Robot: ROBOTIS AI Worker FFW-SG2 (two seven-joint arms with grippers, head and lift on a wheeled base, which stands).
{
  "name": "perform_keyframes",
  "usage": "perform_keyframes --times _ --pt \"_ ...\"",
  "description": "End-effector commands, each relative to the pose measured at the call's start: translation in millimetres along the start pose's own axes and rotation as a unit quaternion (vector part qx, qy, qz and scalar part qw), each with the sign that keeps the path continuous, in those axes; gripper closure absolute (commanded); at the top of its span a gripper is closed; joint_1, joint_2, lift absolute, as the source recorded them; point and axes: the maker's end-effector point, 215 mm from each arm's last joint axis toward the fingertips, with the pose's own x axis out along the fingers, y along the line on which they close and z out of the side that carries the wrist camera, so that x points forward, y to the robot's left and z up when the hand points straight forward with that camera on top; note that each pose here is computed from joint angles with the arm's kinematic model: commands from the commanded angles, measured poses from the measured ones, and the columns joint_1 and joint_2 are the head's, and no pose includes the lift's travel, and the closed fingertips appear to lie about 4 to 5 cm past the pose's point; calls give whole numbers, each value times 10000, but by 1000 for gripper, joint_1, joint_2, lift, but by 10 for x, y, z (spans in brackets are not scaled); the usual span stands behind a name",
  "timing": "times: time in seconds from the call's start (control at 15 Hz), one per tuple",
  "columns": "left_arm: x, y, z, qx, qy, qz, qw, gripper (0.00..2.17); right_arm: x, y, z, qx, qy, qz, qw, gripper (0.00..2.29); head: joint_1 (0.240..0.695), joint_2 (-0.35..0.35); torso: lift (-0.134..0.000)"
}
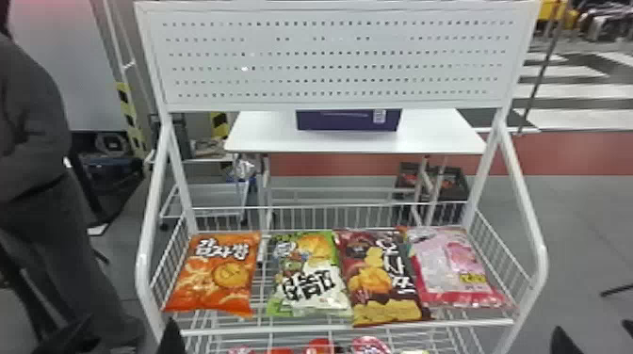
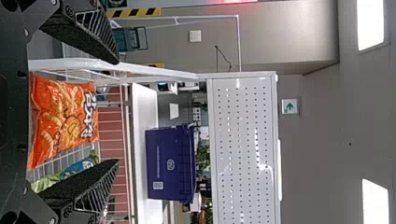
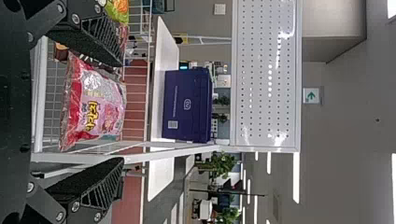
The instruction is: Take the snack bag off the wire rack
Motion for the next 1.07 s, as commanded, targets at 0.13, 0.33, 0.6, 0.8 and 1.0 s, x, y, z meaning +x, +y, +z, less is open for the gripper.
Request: perform_keyframes --times 0.13,0.33,0.6,0.8,1.0 --pt "6 11 -2 19 -6 7 10000 140 4 -2 15 -1 -25 -5 10000 191 499 0 0" --pt "8 3 -6 15 -4 -4 10000 140 2 -9 0 -2 -11 -11 10000 194 499 0 0" --pt "-2 -3 3 2 -3 0 10000 140 78 -17 -111 52 28 -23 10000 191 499 0 0" --pt "-34 -52 10 13 10 -35 10000 144 635 95 -414 133 257 111 9995 191 499 0 0" --pt "-59 -96 11 19 24 -60 10000 140 1248 365 -662 205 421 509 9976 191 499 0 0"
